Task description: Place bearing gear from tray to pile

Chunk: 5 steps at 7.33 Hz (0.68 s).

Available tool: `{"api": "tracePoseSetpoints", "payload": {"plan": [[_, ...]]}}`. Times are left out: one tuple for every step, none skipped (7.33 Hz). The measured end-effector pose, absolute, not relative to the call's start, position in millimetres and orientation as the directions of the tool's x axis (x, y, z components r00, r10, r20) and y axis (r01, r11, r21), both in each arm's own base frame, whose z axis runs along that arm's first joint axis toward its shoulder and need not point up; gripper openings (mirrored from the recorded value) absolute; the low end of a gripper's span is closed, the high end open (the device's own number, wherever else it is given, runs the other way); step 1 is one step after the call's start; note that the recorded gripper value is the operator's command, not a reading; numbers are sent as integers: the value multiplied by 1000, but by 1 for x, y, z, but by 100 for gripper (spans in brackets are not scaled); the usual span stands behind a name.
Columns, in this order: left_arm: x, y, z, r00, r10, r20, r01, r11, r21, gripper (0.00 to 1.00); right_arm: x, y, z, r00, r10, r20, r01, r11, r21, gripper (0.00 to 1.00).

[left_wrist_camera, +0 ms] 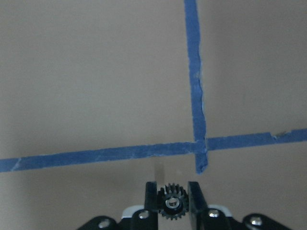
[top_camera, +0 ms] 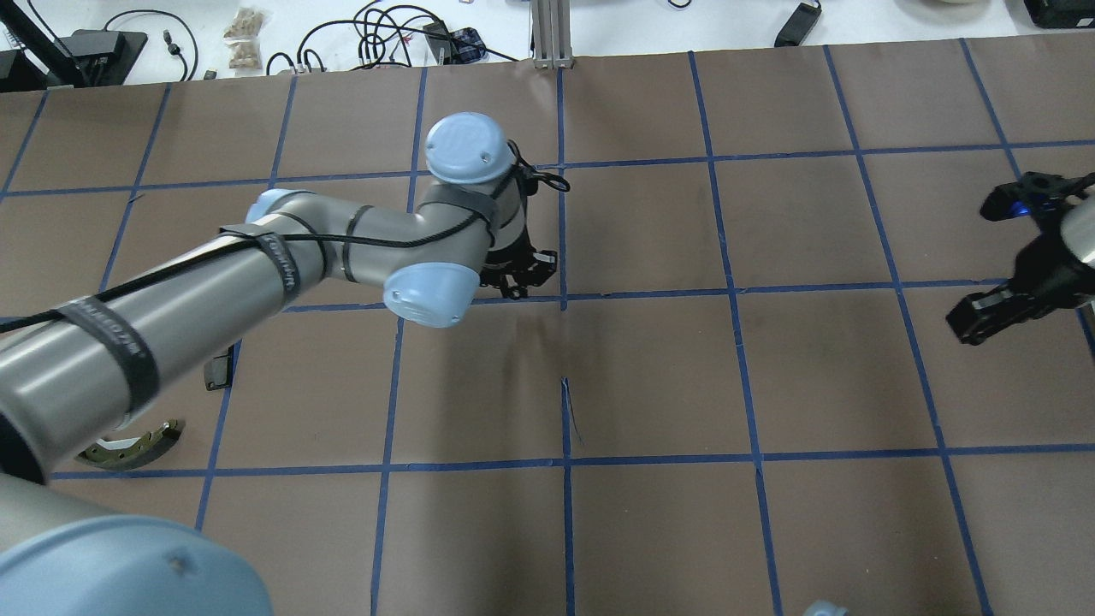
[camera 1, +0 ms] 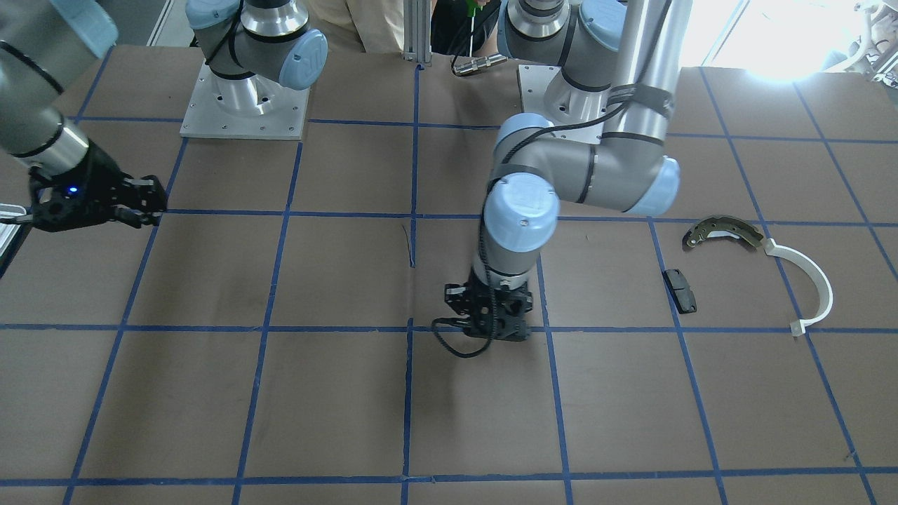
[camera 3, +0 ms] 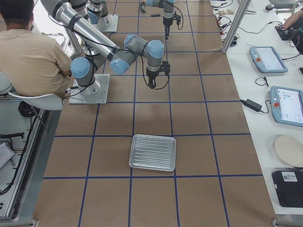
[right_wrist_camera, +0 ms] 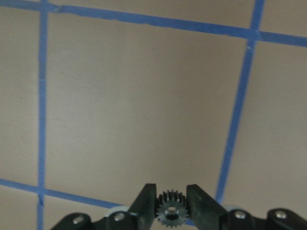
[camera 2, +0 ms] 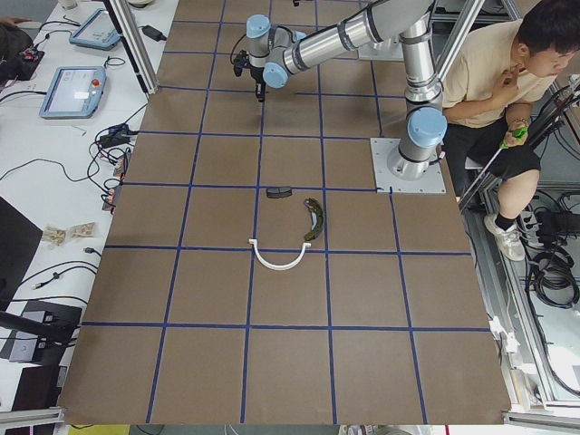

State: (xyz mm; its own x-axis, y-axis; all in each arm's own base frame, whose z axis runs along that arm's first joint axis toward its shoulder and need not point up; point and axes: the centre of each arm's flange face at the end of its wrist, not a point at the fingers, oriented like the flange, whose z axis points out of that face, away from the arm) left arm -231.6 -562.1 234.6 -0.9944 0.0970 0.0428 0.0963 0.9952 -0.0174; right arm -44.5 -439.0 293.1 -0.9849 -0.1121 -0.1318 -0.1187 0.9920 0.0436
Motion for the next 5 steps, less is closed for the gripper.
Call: {"api": "tracePoseSetpoints", "payload": {"plan": [[-172,-571,251,-990,136,38,136,991,-11,4,7,-444,289,-989,-36,-147,-42,999,33,0],[-101,-577,259,-985,171,36,171,985,-9,3,58,-451,281,-989,22,-148,19,1000,21,0],[-27,-577,260,-980,194,39,194,981,-7,3,108,-456,269,-987,68,-148,68,998,1,0],[33,-573,257,-977,210,43,210,978,-4,1,155,-462,255,-983,100,-153,105,994,-26,0],[81,-568,251,-971,234,46,235,972,-2,1,197,-469,238,-980,116,-161,126,991,-51,0]]}}
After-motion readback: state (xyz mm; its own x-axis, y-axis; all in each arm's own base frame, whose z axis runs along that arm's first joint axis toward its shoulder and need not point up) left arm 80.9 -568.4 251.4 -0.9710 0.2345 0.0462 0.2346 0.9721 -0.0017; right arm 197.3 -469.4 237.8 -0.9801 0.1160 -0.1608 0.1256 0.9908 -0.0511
